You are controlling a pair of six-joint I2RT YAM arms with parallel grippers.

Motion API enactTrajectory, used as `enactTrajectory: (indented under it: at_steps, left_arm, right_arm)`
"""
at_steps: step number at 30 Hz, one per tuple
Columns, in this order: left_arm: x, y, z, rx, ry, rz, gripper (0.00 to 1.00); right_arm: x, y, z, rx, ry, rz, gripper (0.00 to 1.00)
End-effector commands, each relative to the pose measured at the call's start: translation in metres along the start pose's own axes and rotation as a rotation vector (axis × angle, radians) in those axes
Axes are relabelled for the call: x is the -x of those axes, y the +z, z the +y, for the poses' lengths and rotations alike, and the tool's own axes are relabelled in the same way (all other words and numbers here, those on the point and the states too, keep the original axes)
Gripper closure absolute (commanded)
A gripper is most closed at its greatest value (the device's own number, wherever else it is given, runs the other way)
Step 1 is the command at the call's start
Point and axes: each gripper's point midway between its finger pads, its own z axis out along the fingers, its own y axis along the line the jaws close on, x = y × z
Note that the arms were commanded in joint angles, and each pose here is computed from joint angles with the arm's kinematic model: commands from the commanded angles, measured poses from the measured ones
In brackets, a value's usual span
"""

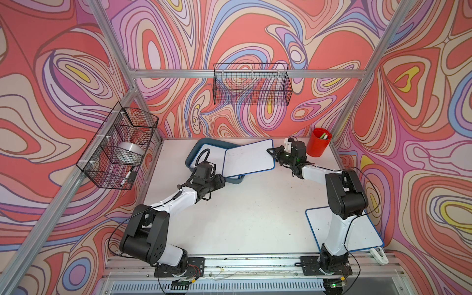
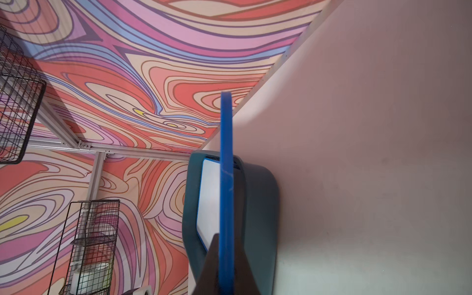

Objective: Put the whiteboard into the storage box
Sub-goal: Place the whiteboard in the storage box.

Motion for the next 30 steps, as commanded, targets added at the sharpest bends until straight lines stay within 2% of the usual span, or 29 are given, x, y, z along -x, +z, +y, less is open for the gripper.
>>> enactTrajectory:
  at_steps: [1, 10, 21, 26, 30]
  left_arm:
    - [0.003, -0.003, 0.0, 0.002, -0.003, -0.006, 0.42]
    - [-0.001, 0.0, -0.002, -0.014, -0.017, 0.011, 0.42]
    - [-0.004, 0.004, -0.002, -0.02, -0.027, 0.03, 0.42]
    - [-0.005, 0.009, -0.004, -0.03, -0.034, 0.043, 0.41]
    - [-0.007, 0.013, -0.008, -0.051, -0.04, 0.054, 0.42]
  right_arm:
    - [0.003, 0.017, 0.013, 0.008, -0.066, -0.056, 1.0]
    - [-0.038, 0.06, 0.013, -0.01, -0.087, -0.009, 0.99]
    - [-0.097, 0.108, 0.014, -0.053, -0.152, 0.107, 0.75]
    - [-0.109, 0.107, 0.015, -0.11, -0.226, 0.135, 0.66]
    - [-0.099, 0.091, 0.02, -0.168, -0.305, 0.112, 0.6]
